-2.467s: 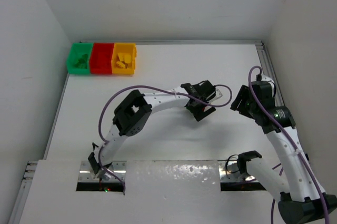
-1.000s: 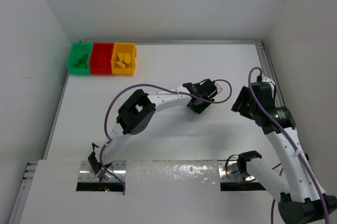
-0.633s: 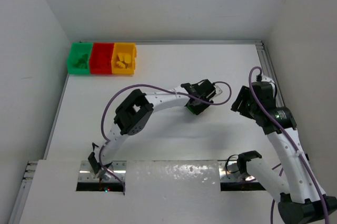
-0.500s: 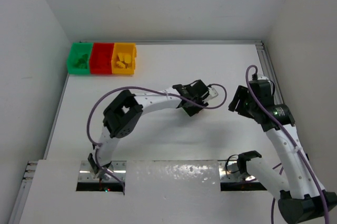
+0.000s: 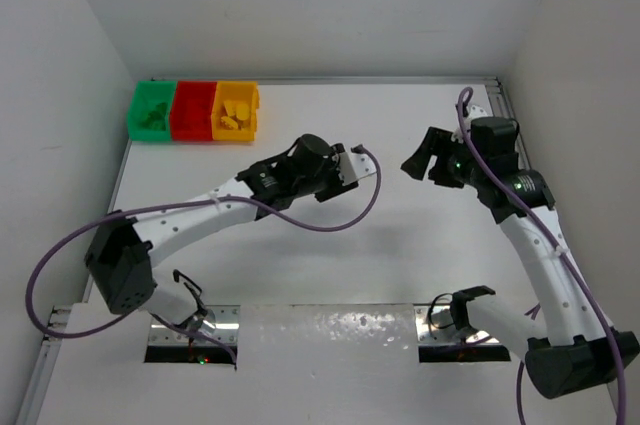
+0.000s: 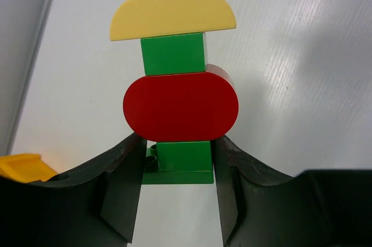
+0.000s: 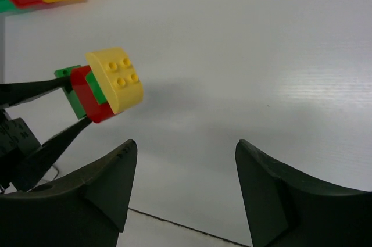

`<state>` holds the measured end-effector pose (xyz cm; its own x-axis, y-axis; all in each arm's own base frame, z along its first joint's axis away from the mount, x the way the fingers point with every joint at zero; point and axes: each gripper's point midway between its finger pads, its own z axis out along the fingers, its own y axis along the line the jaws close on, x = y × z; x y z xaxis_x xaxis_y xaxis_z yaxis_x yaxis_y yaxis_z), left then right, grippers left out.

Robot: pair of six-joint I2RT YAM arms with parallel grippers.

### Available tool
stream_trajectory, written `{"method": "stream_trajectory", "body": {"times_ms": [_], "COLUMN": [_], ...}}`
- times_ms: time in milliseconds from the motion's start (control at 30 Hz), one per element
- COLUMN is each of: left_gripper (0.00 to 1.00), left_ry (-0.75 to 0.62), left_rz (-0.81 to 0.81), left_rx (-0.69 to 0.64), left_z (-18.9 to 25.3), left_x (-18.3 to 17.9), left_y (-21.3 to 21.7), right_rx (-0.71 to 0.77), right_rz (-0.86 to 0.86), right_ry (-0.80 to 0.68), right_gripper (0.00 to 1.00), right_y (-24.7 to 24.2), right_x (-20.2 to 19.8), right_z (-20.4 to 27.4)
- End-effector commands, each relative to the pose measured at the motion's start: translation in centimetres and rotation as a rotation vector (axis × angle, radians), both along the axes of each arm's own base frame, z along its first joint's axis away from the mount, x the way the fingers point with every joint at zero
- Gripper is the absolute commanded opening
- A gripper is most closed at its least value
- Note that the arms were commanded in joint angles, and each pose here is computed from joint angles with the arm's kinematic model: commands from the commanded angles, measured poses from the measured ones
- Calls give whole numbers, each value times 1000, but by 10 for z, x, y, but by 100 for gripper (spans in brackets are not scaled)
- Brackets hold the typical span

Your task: Sort the legos into containers by color

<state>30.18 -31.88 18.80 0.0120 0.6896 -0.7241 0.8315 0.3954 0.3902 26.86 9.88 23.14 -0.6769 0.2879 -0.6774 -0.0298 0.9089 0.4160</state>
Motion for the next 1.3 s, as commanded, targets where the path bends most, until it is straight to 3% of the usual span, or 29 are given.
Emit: {"method": "stream_trajectory", "body": {"times_ms": [0, 233, 367, 600, 867, 1067, 1200, 1267], "left_gripper": [0, 0, 0, 0, 0, 0, 0, 0], "left_ry": [-190, -190, -213, -167, -158, -171, -157, -152], "left_rz": [-33, 166, 153, 136, 106, 89, 61, 61], "left_rx": [-126, -358, -461, -411, -390, -393, -388, -390], "left_z": [60, 95, 114, 105, 99, 104, 102, 101], "left_x": [7, 5, -14, -30, -33, -32, -36, -36], "left_y": [10, 42, 53, 64, 61, 59, 55, 55], "right_rx": [100, 250, 311, 348, 408, 388, 405, 407], "right_rz": [169, 376, 525, 673, 710, 669, 665, 669], "right_ry": [-196, -397, -371, -353, -354, -257, -253, -262], "right_gripper": [70, 73, 73, 77, 81, 81, 77, 71], "right_y": [33, 71, 102, 146, 159, 164, 170, 173], "right_x": [19, 22, 23, 23, 28, 33, 38, 39], "right_z": [56, 118, 121, 121, 122, 86, 88, 92]}}
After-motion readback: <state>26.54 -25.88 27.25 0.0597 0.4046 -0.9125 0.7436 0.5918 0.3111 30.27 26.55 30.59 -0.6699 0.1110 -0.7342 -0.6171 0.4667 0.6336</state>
